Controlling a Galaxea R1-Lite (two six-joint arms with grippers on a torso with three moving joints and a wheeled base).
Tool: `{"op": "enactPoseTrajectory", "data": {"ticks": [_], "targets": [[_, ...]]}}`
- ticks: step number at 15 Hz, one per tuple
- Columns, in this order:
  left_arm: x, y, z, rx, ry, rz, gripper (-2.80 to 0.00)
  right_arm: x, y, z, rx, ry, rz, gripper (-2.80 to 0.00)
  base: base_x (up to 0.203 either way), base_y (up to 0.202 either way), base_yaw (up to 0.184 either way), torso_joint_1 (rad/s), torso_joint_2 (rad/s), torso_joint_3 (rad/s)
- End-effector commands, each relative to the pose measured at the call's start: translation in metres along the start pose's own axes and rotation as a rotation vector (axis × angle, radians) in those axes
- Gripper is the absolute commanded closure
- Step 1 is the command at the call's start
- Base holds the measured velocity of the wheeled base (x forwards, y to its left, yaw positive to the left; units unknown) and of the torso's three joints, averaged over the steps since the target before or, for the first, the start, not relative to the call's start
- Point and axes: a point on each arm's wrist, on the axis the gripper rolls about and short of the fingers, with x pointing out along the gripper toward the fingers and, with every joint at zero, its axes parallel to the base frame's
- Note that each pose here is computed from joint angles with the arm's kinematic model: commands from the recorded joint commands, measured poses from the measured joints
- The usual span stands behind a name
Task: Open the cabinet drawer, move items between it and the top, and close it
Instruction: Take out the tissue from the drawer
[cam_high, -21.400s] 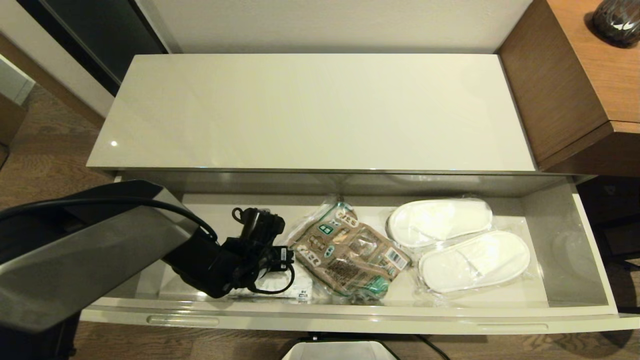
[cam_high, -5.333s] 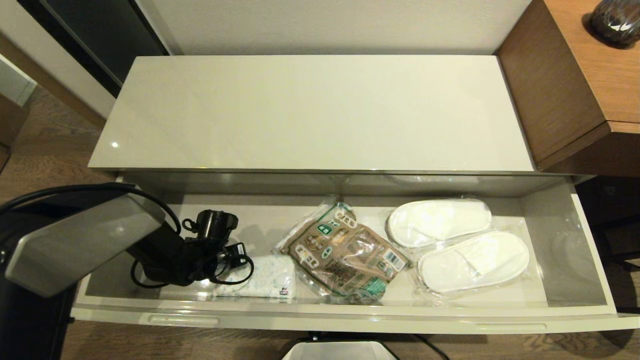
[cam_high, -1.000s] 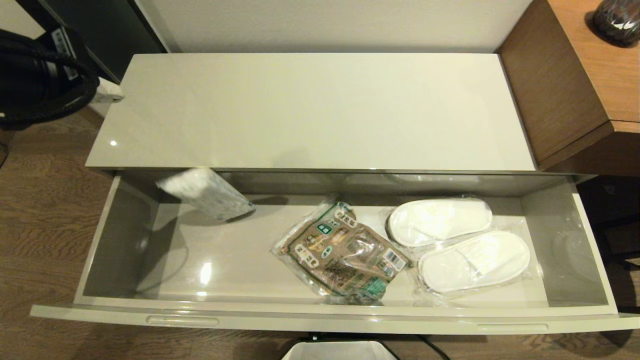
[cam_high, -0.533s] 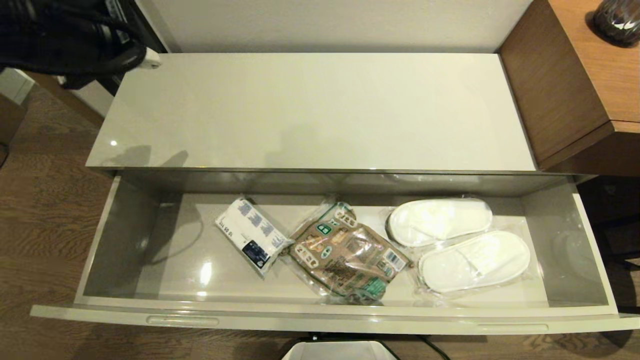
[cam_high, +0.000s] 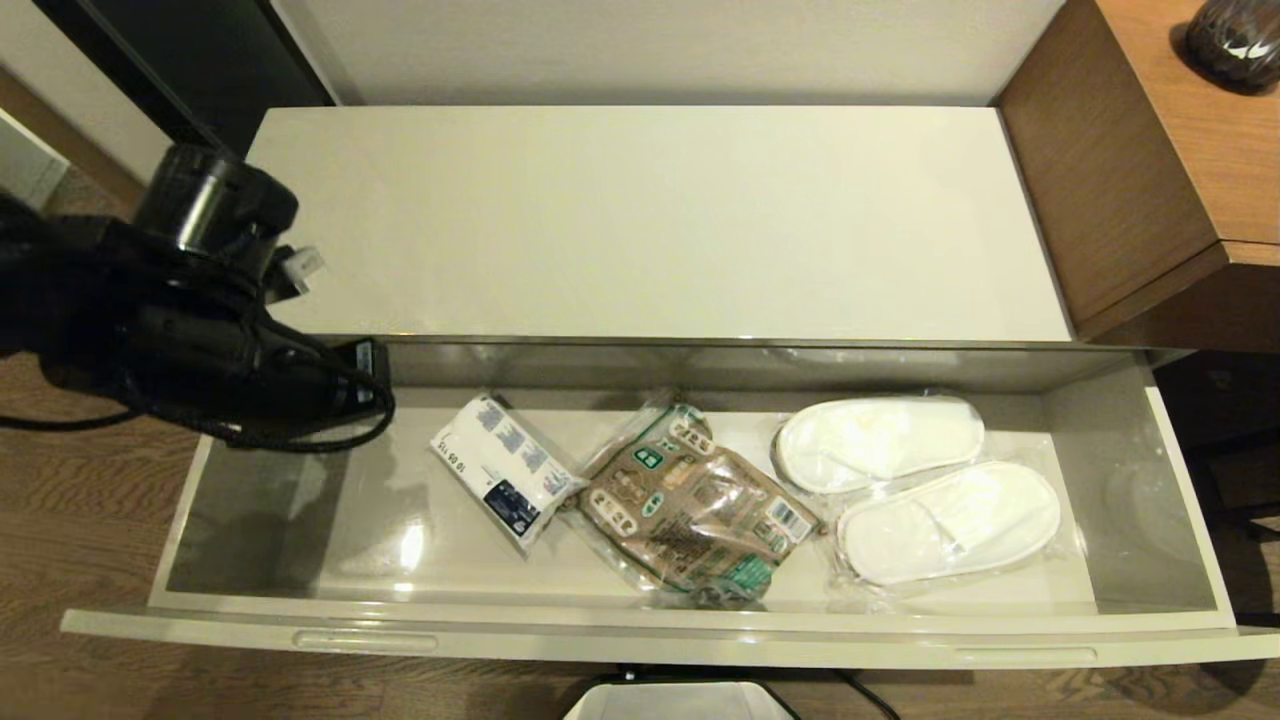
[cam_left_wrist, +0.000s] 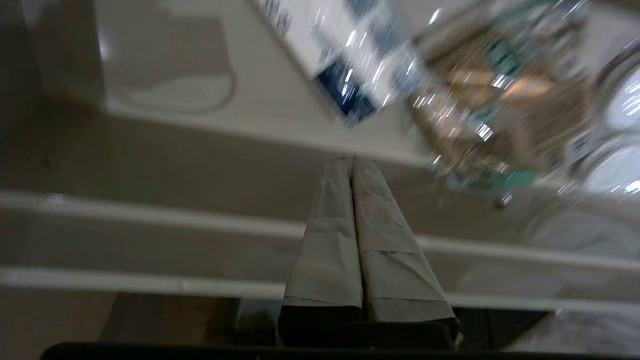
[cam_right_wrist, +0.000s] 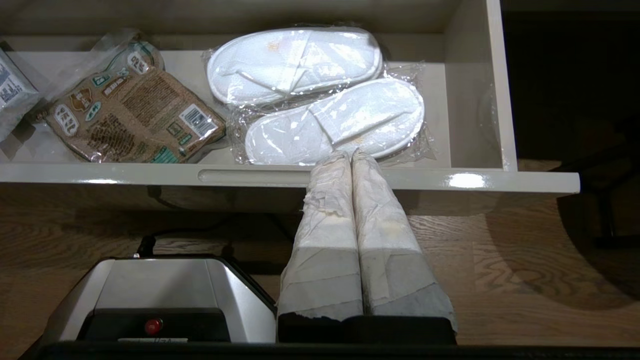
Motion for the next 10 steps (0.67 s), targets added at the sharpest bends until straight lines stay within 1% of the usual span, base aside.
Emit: {"op": "enactPoseTrajectory", "data": {"ticks": [1, 2, 3, 4, 6, 8, 9, 10], "targets": [[0.024, 0.007, -0.019, -0.032, 0.113, 0.034, 0.00, 0.000, 0.000, 0.000, 0.000, 0.003, 0.000, 0.00, 0.000, 0.000, 0.000, 0.000, 0.00, 0.000], [0.039, 0.007, -0.021, -0.072, 0.132, 0.023, 0.00, 0.000, 0.000, 0.000, 0.000, 0.003, 0.000, 0.00, 0.000, 0.000, 0.000, 0.000, 0.00, 0.000], [0.055, 0.006, -0.023, -0.108, 0.124, 0.002, 0.00, 0.000, 0.000, 0.000, 0.000, 0.003, 0.000, 0.00, 0.000, 0.000, 0.000, 0.000, 0.00, 0.000], [0.071, 0.007, -0.025, -0.131, 0.113, -0.017, 0.00, 0.000, 0.000, 0.000, 0.000, 0.003, 0.000, 0.00, 0.000, 0.000, 0.000, 0.000, 0.00, 0.000], [0.103, 0.008, -0.028, -0.162, 0.074, -0.044, 0.00, 0.000, 0.000, 0.000, 0.000, 0.003, 0.000, 0.00, 0.000, 0.000, 0.000, 0.000, 0.00, 0.000], [0.122, 0.012, -0.028, -0.178, 0.071, -0.038, 0.00, 0.000, 0.000, 0.000, 0.000, 0.003, 0.000, 0.00, 0.000, 0.000, 0.000, 0.000, 0.00, 0.000], [0.128, 0.012, -0.028, -0.179, 0.077, -0.035, -2.80, 0.000, 0.000, 0.000, 0.000, 0.003, 0.000, 0.00, 0.000, 0.000, 0.000, 0.000, 0.00, 0.000], [0.136, 0.012, -0.027, -0.181, 0.084, -0.037, -2.80, 0.000, 0.000, 0.000, 0.000, 0.003, 0.000, 0.00, 0.000, 0.000, 0.000, 0.000, 0.00, 0.000]]}}
